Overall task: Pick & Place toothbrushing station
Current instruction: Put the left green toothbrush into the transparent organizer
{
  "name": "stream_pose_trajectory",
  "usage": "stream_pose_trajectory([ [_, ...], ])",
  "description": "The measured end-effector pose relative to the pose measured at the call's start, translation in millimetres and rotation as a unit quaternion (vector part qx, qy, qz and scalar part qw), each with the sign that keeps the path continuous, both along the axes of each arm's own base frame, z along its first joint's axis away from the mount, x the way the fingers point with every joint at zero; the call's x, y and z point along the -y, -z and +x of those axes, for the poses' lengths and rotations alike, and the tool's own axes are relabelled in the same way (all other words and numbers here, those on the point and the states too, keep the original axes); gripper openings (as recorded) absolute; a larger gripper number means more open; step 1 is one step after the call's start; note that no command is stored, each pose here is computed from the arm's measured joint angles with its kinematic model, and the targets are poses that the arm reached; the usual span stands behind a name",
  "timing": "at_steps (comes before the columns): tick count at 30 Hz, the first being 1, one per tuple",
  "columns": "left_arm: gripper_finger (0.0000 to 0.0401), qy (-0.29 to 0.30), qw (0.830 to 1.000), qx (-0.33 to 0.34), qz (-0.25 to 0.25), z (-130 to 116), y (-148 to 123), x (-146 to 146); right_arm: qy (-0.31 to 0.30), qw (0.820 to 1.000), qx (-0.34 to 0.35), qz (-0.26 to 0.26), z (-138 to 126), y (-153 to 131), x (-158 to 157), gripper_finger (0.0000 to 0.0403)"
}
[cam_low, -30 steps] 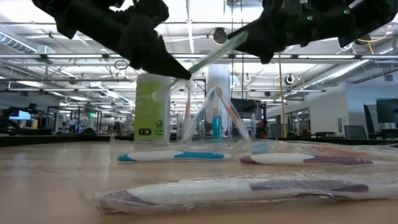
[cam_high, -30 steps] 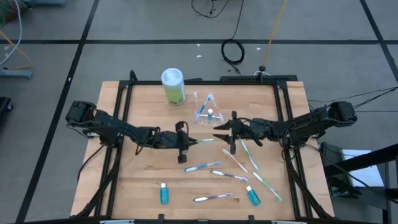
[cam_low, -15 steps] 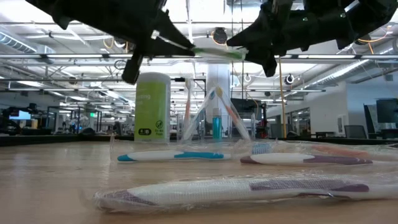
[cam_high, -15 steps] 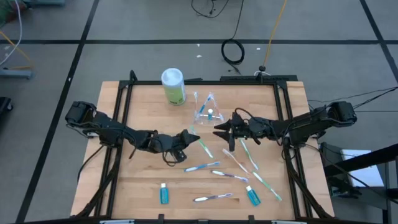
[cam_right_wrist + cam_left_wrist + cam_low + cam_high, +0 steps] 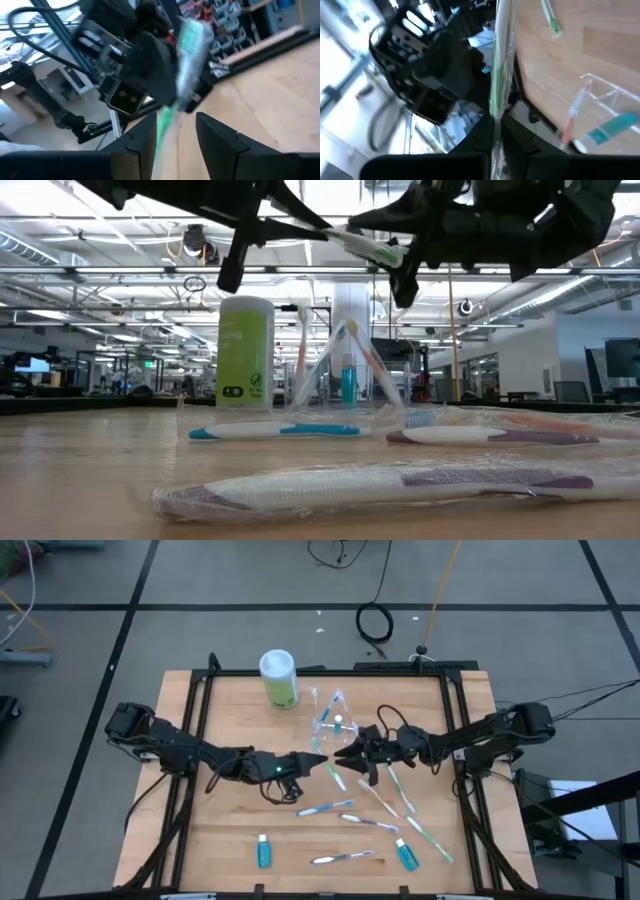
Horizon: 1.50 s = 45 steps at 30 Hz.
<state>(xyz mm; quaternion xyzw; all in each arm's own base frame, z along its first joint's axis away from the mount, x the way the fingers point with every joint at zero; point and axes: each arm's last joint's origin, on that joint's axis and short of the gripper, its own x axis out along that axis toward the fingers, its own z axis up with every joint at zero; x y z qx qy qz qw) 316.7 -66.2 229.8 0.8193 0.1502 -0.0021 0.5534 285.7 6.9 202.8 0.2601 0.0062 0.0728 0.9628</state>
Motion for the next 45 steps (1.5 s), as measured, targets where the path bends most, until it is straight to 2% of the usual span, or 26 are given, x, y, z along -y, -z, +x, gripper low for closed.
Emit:
stream_pose_trajectory([
  [5, 0.0029, 0.010, 1.000, -0.002, 0.023, 1.4, -3.2, 0.8, -0.030, 0.999, -0.009, 0.034, 7.6, 3.7, -0.6, 0.0130],
  [9, 0.0026, 0.025, 0.998, -0.013, 0.050, 1.6, -2.3, 0.6, -0.039, 0.999, -0.003, 0.032, 10.0, -0.2, -1.3, 0.0130],
  [19, 0.0032, 0.044, 0.996, -0.019, 0.069, 5.1, -3.3, -10.4, -0.042, 0.999, -0.012, 0.029, 10.0, 1.6, -3.1, 0.0130],
  [29, 0.0033, 0.065, 0.995, -0.008, 0.072, 25.5, -14.3, -13.7, -0.042, 0.999, 0.005, 0.013, 9.9, -1.4, -3.1, 0.0129],
  [34, 0.0033, 0.044, 0.994, -0.024, 0.099, 38.0, 0.6, -10.8, -0.042, 0.999, -0.009, 0.012, 9.5, 2.5, -3.0, 0.0098],
  [40, 0.0033, 0.017, 0.994, -0.005, 0.104, 38.2, -2.7, -9.2, -0.036, 0.999, -0.018, 0.016, 9.7, 3.0, 0.4, 0.0047],
  [45, 0.0033, 0.020, 0.996, -0.014, 0.087, 36.1, -2.9, -5.6, -0.053, 0.998, -0.019, 0.016, 9.7, 2.2, 3.3, 0.0046],
])
